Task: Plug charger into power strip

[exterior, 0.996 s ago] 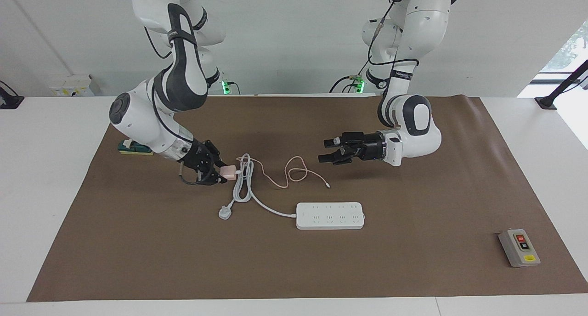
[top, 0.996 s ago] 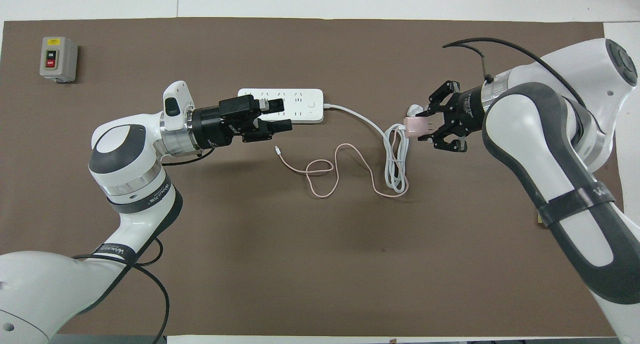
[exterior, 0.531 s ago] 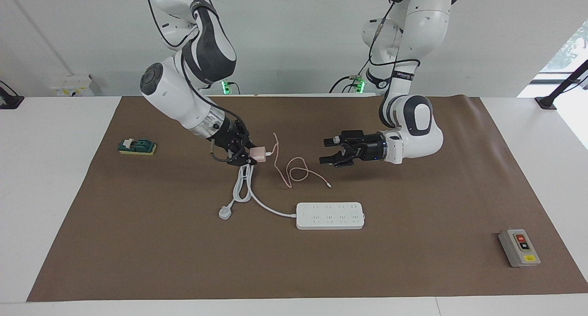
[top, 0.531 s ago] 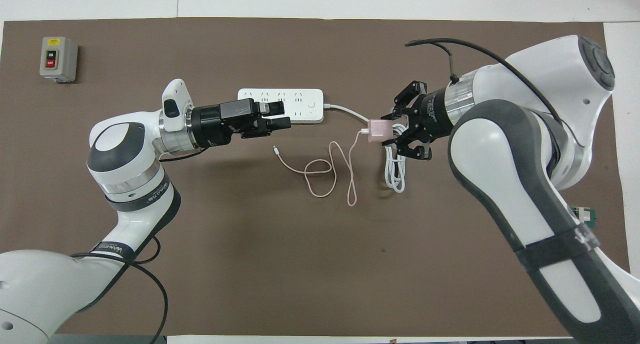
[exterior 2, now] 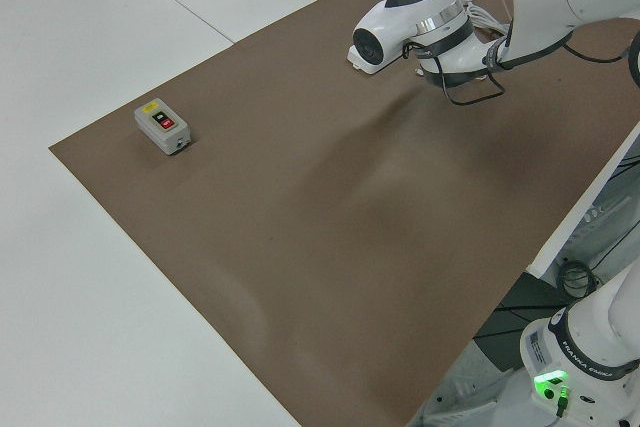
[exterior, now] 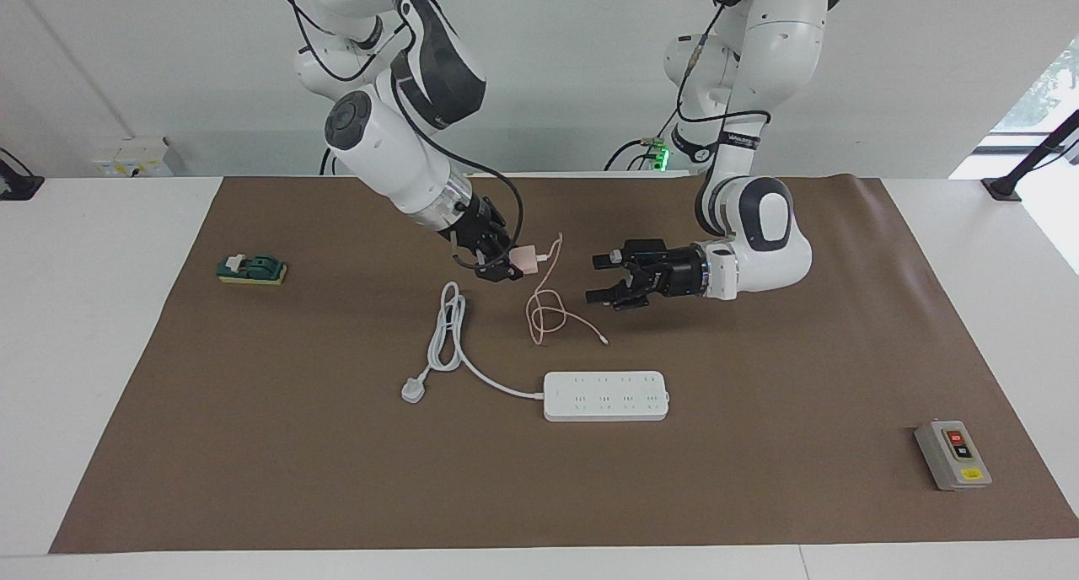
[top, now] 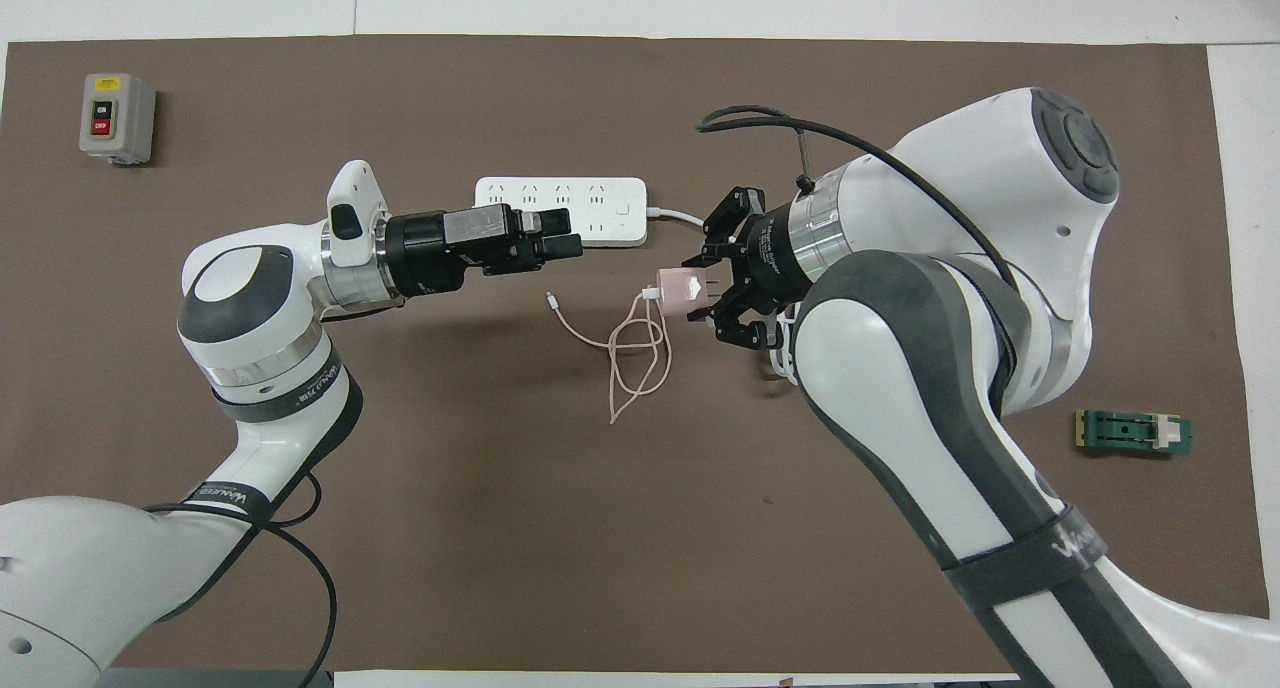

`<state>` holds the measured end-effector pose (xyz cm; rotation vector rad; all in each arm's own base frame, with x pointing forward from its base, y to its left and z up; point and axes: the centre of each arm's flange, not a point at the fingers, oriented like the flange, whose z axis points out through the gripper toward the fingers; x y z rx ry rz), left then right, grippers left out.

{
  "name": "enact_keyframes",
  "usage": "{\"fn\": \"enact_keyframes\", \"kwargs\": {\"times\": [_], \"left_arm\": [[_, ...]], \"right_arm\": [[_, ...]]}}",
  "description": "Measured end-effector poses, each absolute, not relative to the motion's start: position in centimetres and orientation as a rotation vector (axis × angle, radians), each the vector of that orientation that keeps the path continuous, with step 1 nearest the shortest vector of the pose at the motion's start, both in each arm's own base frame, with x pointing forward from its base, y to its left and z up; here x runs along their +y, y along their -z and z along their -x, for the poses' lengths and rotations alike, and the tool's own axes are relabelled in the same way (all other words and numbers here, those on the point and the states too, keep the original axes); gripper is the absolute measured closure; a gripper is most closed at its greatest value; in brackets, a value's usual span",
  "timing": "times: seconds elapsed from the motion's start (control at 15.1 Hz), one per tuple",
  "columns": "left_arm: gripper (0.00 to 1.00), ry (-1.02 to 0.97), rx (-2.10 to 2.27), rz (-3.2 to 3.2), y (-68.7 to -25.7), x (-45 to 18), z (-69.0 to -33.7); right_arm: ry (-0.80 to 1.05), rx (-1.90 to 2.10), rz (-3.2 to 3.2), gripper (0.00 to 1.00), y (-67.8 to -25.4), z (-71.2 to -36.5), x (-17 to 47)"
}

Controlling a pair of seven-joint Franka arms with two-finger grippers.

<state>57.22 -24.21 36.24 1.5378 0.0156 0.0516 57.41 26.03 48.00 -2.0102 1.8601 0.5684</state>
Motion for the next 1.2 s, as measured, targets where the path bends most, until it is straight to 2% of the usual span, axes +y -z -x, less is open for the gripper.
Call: {"fn": "enact_keyframes", "kwargs": {"times": [0.2,1.2], "left_arm": [[0.0,-0.052,0.015,-1.538,-36.2,-24.2,-57.2],[0.0,-0.061,-0.026,-1.608,-33.3,-26.8,-54.9]], "right_arm": [[-0.578,1.849,2.033,0.53,-47.4,-57.3,27.3],[-0.556,1.892,2.157,0.53,-47.1,-61.5,29.2]]}}
